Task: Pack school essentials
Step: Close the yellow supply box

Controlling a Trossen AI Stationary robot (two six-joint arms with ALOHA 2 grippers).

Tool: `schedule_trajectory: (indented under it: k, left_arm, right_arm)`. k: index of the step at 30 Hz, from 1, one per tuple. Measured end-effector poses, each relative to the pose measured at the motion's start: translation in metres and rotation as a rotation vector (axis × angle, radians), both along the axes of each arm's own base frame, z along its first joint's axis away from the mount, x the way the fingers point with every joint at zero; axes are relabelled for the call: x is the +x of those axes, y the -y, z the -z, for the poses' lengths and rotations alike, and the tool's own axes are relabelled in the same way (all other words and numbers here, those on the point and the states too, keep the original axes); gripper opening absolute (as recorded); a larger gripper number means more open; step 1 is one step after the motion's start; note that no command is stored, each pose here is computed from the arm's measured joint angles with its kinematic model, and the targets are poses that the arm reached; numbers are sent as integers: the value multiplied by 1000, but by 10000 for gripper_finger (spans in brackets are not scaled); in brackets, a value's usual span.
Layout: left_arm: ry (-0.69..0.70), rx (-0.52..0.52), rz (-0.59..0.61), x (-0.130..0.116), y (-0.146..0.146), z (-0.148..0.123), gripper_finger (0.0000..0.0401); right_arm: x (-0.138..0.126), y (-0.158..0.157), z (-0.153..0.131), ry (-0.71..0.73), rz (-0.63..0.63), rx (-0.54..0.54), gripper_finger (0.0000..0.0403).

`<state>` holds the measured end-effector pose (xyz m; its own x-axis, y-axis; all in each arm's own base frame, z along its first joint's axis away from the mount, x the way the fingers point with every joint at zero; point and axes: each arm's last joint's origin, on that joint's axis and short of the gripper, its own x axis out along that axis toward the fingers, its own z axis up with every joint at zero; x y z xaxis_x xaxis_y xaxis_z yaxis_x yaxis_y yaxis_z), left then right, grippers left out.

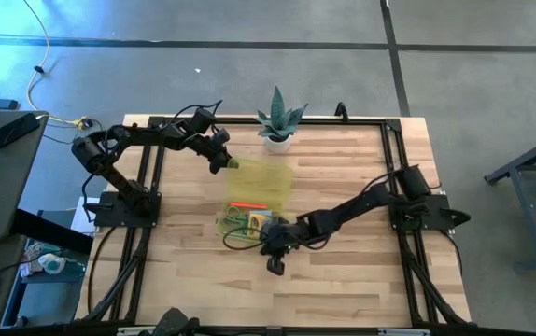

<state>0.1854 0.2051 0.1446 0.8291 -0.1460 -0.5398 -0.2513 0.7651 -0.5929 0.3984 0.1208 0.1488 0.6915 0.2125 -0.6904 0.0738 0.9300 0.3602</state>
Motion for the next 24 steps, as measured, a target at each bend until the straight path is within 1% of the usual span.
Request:
schedule_trajectory:
  k: [3,9,15,19,21,24]
  left_arm:
    - [0,0,0,0,0,0,62]
    - [1,1,3,0,0,0,62]
    - [9,-5,29,5,4,0,62]
    - [41,-34,82,9,10,-1,62]
    - [65,-64,116,11,13,-2,62]
    - [72,-75,138,14,16,-2,62]
  right_arm:
    - [0,6,6,-36,41,-30,1]
    - [-2,12,10,-76,114,-61,0]
    - [-1,16,10,-73,160,-73,0]
    - [0,18,10,-72,192,-67,0]
    - [0,20,10,-68,212,-83,0]
    - [0,21,10,-61,241,-99,0]
